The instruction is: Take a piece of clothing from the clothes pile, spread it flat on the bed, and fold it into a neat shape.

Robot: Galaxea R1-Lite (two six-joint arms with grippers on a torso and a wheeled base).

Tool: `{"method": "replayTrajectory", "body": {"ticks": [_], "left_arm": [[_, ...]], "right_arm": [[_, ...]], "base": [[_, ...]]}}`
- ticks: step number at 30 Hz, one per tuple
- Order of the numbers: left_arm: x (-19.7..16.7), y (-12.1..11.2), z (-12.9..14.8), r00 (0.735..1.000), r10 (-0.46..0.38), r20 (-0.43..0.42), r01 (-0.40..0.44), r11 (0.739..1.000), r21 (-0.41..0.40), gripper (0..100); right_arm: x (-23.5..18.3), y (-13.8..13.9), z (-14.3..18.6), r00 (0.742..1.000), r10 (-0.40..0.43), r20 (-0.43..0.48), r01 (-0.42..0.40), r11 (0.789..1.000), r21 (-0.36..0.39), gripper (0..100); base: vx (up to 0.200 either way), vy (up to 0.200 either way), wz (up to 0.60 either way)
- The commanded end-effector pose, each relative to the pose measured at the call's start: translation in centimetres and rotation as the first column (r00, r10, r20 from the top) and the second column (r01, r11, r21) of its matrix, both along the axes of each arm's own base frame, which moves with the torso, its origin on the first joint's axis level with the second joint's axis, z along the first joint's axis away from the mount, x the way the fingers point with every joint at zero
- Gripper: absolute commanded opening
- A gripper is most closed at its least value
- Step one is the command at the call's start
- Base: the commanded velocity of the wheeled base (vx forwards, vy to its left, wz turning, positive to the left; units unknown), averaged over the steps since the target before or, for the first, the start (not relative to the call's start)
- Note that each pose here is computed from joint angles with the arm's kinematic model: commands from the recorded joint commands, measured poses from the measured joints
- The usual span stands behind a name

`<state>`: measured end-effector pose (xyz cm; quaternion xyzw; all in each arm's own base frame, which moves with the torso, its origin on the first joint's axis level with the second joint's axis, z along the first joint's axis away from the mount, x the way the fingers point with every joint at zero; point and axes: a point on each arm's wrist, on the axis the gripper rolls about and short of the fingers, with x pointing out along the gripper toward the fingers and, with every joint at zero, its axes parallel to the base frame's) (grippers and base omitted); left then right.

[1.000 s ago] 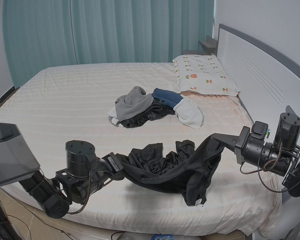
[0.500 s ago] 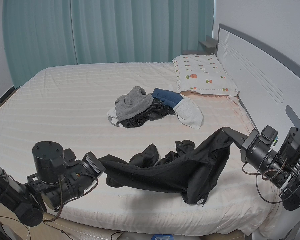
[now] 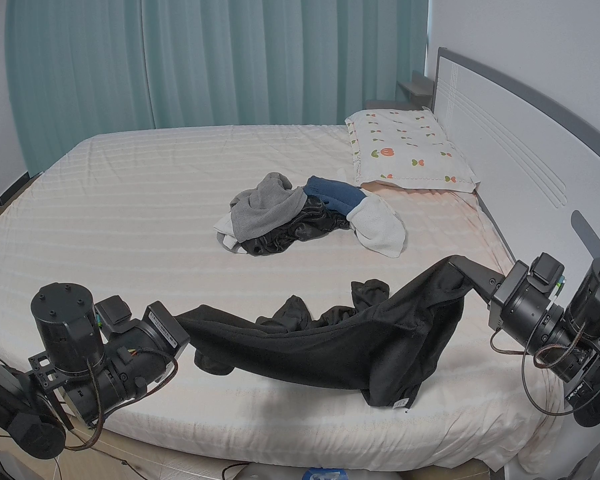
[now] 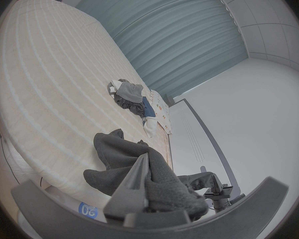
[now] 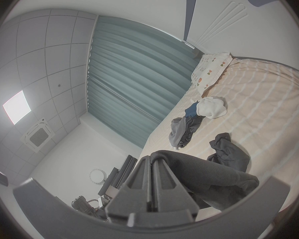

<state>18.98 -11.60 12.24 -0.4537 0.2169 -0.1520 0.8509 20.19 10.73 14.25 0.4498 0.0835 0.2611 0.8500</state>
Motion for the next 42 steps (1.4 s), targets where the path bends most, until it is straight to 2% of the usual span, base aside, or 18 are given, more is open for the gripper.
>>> {"method": "replayTrajectory", "body": {"ticks": [1,8,12,25,27,34,36,42], "left_arm": [[0.1,-0.1,-0.4,1.000,0.000,-0.015,0.000,1.000,0.010,0],[0.0,0.0,-0.5,1.000,0.008,-0.017,-0.007,1.000,0.019,0],[-0.2,0.0,-0.5,1.000,0.003,-0.016,-0.003,1.000,0.026,0],[0.0,0.1,-0.7,1.000,0.012,-0.027,-0.011,1.000,0.022,0],[0.0,0.1,-0.7,0.999,0.013,-0.029,-0.013,1.000,0.022,0],[0.1,0.2,-0.6,1.000,0.018,-0.023,-0.018,1.000,0.024,0],[0.1,0.2,-0.4,1.000,0.020,-0.013,-0.020,1.000,0.022,0],[0.4,0.2,0.0,0.999,0.029,0.014,-0.030,0.999,0.028,0]], "right_arm": [[-0.6,-0.4,0.6,1.000,0.005,0.028,-0.006,1.000,0.013,0],[-1.9,-0.9,2.3,0.994,0.036,0.103,-0.040,0.998,0.039,0],[-2.0,-0.9,1.3,0.996,0.073,0.060,-0.074,0.997,0.011,0],[-1.1,-0.4,0.3,0.997,0.075,0.017,-0.075,0.997,-0.008,0],[-0.9,-0.3,0.1,0.997,0.072,0.008,-0.072,0.997,-0.011,0],[-0.1,0.1,-0.1,0.999,0.034,0.006,-0.034,0.999,-0.013,0],[0.1,0.2,0.1,1.000,-0.006,0.021,0.006,1.000,-0.019,0],[0.3,1.3,0.2,0.996,-0.049,0.075,0.056,0.994,-0.094,0]], "base": [[-0.200,0.000,0.00],[-0.171,0.000,0.00],[0.000,0.000,0.00],[0.000,0.000,0.00],[0.000,0.200,0.00],[0.000,0.200,0.00],[0.000,0.200,0.00],[0.000,0.200,0.00]]}}
